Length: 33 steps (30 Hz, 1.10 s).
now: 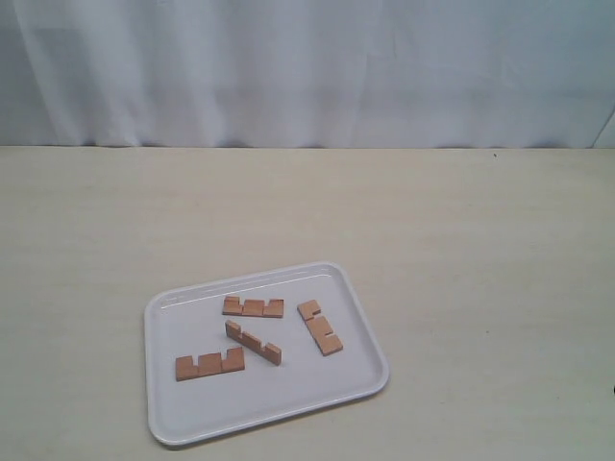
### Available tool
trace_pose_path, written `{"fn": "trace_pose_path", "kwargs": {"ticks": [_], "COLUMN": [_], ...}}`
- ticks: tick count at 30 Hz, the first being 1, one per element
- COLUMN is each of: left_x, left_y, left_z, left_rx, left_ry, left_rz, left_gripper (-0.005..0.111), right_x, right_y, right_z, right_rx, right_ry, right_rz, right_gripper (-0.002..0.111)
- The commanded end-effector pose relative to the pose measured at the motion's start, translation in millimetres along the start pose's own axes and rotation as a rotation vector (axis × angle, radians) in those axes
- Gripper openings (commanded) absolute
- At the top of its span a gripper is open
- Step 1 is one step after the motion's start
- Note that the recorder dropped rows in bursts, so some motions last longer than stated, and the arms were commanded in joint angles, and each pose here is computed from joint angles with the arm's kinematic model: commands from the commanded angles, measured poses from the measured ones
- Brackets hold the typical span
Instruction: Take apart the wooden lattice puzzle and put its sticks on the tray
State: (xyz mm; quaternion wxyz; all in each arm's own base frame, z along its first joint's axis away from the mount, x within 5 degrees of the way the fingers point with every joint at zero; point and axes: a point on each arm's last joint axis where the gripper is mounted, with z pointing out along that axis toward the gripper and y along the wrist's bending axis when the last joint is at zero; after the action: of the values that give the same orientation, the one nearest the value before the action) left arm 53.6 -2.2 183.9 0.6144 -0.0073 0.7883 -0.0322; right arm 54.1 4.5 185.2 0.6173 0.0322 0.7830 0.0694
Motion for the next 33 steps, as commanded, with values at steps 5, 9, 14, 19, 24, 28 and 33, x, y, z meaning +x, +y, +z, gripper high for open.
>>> {"fn": "trace_pose_path", "kwargs": {"ticks": [5, 9, 14, 19, 24, 28, 33], "left_x": [-0.1, -0.1, -0.1, -0.1, -0.1, -0.1, -0.1], "left_y": [-0.1, -0.1, -0.1, -0.1, -0.1, -0.1, -0.1], "left_z": [0.2, 0.2, 0.2, 0.2, 0.2, 0.2, 0.2], "left_rx": [0.003, 0.003, 0.003, 0.003, 0.003, 0.003, 0.003], "left_ry": [-0.009, -0.009, -0.009, -0.009, -0.009, -0.009, -0.009], "left_rz": [0.001, 0.001, 0.001, 0.001, 0.001, 0.001, 0.001], "left_gripper": [0.0, 0.0, 0.0, 0.0, 0.0, 0.0, 0.0], "right_x": [2.8, 2.8, 2.8, 2.8, 2.8, 2.8, 2.8], "right_y": [0.0, 0.2, 0.2, 0.2, 0.2, 0.2, 0.2], "right_z": [-0.1, -0.1, -0.1, -0.1, -0.1, -0.1, -0.1], "right_rx": [-0.003, -0.004, -0.004, -0.004, -0.004, -0.004, -0.004], "right_ry": [0.023, 0.023, 0.023, 0.023, 0.023, 0.023, 0.023], "right_rz": [-0.003, 0.001, 0.001, 0.001, 0.001, 0.001, 0.001], "right_gripper": [0.005, 0.005, 0.005, 0.005, 0.005, 0.005, 0.005]}}
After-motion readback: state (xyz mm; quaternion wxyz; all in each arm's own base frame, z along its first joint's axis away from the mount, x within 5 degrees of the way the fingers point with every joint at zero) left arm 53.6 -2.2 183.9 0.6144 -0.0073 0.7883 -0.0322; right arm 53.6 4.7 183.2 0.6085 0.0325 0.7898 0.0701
